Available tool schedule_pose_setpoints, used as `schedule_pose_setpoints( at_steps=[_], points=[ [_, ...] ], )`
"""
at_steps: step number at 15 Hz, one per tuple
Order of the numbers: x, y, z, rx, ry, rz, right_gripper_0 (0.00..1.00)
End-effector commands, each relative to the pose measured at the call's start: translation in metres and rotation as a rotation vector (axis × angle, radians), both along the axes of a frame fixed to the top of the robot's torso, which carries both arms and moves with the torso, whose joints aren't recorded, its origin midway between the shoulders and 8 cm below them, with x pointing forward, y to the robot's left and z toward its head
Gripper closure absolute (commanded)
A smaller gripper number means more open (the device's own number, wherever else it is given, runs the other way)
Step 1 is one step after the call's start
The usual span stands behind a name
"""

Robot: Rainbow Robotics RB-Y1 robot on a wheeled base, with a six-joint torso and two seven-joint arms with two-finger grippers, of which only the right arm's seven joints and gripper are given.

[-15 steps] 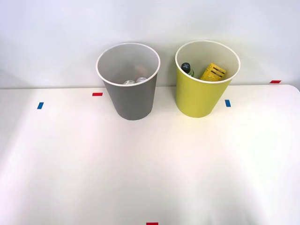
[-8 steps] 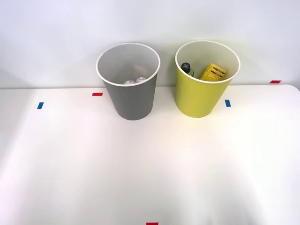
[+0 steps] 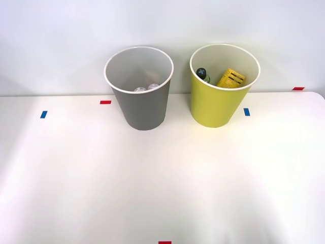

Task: Put cans in the gray bin, plastic bottles in the light green bin

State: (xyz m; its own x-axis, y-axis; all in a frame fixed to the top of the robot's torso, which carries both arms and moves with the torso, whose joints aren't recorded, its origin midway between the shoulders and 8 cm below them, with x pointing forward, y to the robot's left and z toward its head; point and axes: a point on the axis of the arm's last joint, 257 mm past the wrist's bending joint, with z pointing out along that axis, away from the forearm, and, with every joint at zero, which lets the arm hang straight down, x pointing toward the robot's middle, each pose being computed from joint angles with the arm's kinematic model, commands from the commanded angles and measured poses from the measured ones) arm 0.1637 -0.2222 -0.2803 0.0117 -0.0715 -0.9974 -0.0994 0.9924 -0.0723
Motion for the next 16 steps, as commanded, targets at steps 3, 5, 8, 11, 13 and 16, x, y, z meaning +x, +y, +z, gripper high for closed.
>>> schedule_pose_setpoints(
  at_steps=[3,5,8,11,13,16],
  points=[
    [0.0,0.0,0.0,0.0,0.0,0.0,0.0],
    [0.0,0.0,0.0,0.0,0.0,0.0,0.0],
    [0.0,0.0,0.0,0.0,0.0,0.0,0.0],
    [0.0,0.0,0.0,0.0,0.0,0.0,0.0],
    [0.0,0.0,0.0,0.0,0.0,0.0,0.0],
    [0.0,0.0,0.0,0.0,0.0,0.0,0.0]
  ],
)
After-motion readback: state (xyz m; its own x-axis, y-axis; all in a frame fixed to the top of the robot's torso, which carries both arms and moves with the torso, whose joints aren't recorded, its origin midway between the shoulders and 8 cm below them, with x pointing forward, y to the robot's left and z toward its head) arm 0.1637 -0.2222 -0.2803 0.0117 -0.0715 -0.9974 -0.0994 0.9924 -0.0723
